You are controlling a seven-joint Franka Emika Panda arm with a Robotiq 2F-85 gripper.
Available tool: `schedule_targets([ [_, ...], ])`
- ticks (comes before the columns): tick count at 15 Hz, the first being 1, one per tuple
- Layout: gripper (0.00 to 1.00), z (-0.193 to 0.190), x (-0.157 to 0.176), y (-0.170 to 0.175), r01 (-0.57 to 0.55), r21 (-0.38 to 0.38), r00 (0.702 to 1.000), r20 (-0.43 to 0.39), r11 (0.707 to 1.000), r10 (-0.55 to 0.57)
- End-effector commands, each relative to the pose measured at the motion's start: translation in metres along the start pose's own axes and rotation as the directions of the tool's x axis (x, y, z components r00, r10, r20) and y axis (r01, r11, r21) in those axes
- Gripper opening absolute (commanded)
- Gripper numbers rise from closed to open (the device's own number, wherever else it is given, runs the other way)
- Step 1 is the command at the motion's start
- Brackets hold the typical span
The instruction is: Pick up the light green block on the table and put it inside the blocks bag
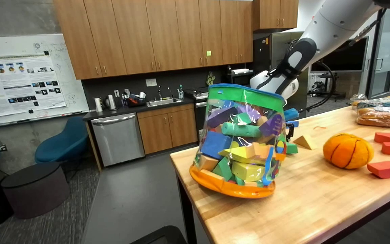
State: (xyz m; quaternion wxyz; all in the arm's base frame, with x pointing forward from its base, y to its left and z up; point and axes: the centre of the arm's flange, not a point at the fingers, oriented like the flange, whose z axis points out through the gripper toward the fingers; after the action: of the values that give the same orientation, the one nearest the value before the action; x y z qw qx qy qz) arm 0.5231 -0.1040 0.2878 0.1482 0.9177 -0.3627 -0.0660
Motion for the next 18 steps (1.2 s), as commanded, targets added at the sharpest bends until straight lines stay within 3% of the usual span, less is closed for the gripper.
schedule_targets([
  [1,0.13,0.011,0.009,0.006,0.005,0.007,0.999,0.036,1.0,-0.005],
  [8,0.12,-0.01,0.009,0.031,0.027,0.032,0.999,0.018,0.999,-0.027],
  [18,0.12,-0.145,-0.022,0.106,0.055,-0.084,0.964,-0.255,0.995,-0.075],
])
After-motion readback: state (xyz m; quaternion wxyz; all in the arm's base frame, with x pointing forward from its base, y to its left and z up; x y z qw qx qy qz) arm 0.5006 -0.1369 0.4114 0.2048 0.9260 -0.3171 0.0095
